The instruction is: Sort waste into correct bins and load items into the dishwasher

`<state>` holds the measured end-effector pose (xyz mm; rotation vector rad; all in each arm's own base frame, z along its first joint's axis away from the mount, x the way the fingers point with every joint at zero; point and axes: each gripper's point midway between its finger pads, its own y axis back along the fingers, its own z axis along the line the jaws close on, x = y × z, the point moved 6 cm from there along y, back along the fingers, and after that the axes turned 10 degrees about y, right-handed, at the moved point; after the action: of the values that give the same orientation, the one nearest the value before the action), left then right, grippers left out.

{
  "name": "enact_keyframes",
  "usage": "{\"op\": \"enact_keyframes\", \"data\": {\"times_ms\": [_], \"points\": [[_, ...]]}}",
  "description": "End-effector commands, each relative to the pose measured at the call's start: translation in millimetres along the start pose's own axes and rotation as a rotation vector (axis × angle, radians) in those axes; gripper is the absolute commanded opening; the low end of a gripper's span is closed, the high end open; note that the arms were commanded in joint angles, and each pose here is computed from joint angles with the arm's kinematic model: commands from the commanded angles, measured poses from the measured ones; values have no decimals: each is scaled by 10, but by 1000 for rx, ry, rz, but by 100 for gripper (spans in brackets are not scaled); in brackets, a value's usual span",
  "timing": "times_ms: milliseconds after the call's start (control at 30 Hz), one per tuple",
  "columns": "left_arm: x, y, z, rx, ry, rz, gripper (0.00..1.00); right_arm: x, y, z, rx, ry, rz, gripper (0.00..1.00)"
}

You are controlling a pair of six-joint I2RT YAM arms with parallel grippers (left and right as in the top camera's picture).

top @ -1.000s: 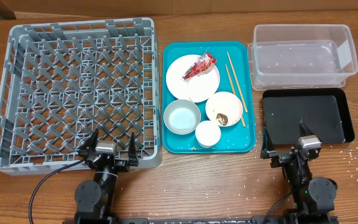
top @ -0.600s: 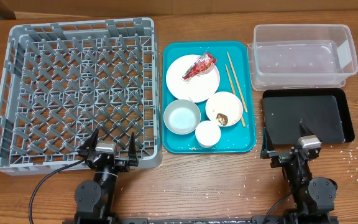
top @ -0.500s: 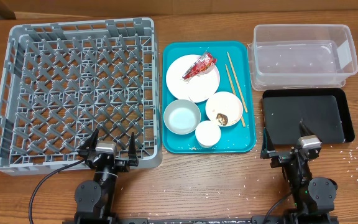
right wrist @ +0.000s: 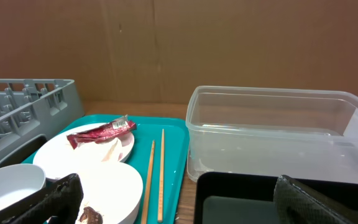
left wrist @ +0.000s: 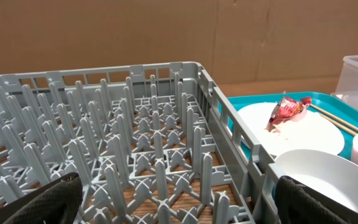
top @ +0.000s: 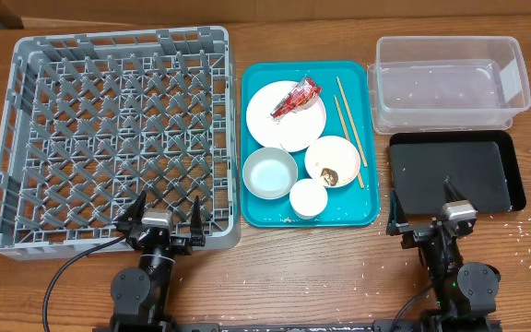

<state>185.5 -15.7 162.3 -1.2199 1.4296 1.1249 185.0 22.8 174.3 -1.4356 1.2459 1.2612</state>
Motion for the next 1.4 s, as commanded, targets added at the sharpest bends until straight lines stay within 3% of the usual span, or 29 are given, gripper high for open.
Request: {"op": "enact_keyframes", "data": {"times_ms": [0, 933, 1067, 1233, 1367], "points": [[15, -2, 17, -9, -19, -1, 100, 17, 1, -6, 8, -4, -5, 100], [14, -2, 17, -9, -19, -2, 100, 5, 1, 23, -18, -14, -13, 100], [14, -2, 17, -9, -19, -2, 100, -85, 9, 103, -98, -128, -60, 100], [14, -2, 17, -9, -19, -2, 100, -259, 54, 213, -214, -112, -127, 100], [14, -2, 17, -9, -19, -2, 100, -627, 151, 229, -265, -91, -203, 100]]}}
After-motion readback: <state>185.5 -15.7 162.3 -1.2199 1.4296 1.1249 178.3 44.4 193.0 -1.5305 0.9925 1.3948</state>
